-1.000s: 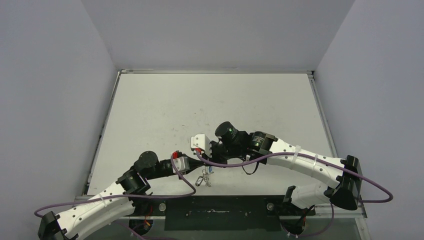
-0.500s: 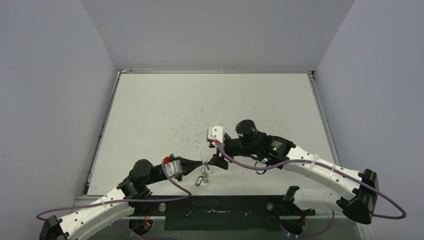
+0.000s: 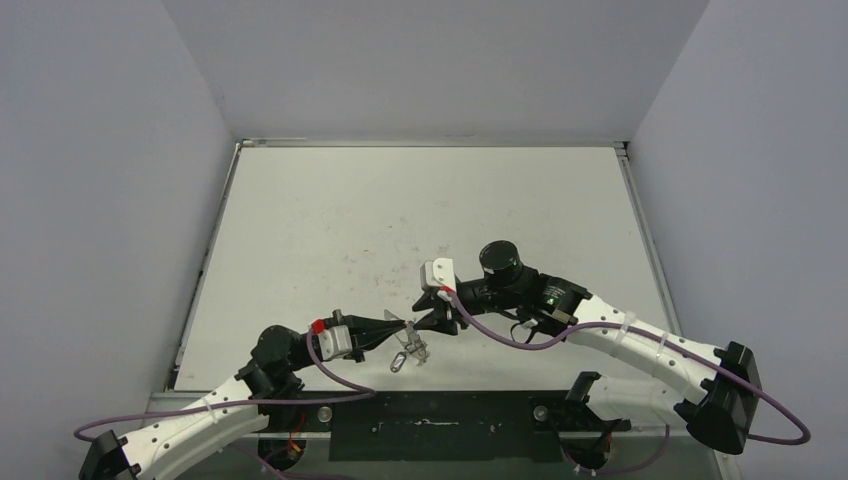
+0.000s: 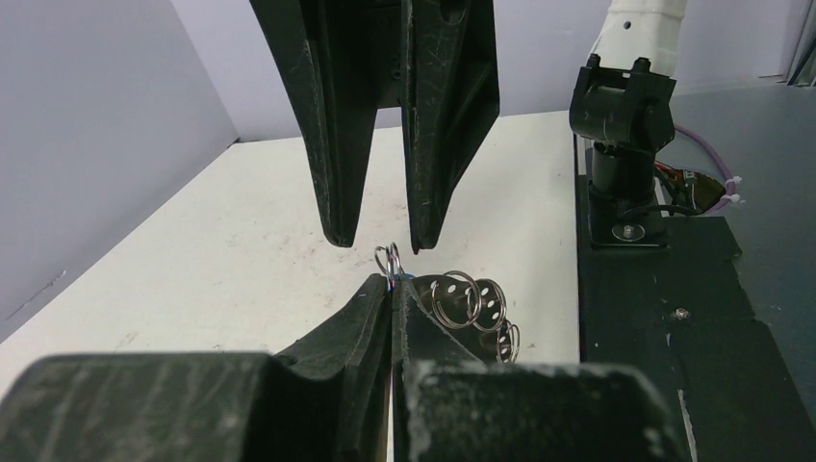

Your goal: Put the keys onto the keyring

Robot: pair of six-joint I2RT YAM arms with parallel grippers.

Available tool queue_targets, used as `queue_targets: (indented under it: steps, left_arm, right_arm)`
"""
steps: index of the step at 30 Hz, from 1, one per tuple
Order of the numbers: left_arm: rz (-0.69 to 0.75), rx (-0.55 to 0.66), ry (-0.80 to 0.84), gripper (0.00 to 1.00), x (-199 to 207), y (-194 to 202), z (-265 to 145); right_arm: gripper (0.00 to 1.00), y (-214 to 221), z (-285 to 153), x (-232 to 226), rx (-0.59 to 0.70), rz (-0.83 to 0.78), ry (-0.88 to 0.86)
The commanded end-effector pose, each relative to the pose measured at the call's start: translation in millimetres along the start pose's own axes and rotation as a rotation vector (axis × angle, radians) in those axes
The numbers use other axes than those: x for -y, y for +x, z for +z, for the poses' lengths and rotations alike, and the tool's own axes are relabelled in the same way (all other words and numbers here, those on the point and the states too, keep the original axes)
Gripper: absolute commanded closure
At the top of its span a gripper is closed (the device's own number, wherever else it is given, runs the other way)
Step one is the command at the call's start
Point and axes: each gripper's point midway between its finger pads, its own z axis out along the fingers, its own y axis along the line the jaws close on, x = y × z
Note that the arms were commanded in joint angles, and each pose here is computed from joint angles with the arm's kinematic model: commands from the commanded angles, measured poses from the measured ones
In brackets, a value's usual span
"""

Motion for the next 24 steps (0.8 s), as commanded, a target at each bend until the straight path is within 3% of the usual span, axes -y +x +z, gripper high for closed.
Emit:
queue_targets:
  steps: [1,15,17,20,24]
  left_arm:
    - [0.030,0.094,0.016,1.00,1.3,-26.2,3.0]
    - [0.031,0.099,0.019,1.00,1.6,-28.2,3.4]
    - [0.029,0.101,0.021,1.00,1.9,-29.1,3.6]
    - [0.028,0.100,0.021,1.00,1.8,-28.9,3.4]
    - [0.030,0.095,0.018,1.00,1.3,-28.4,3.2]
  right_arm:
    - [0.65,-21.4,4.2,0.3,0.093,-0.055,-0.033]
    - [0.71,-7.7,13.5,-3.5,0.078,-0.050,-0.075]
    - [0.79,-6.2,14.5,-3.0,0.074,-0.048,-0.077]
    - [1.00,-6.0,15.1,-2.2,0.068,-0.043,-0.075]
    - [1.00,-10.3,11.7,-1.3,0.076,-0.045,-0.062]
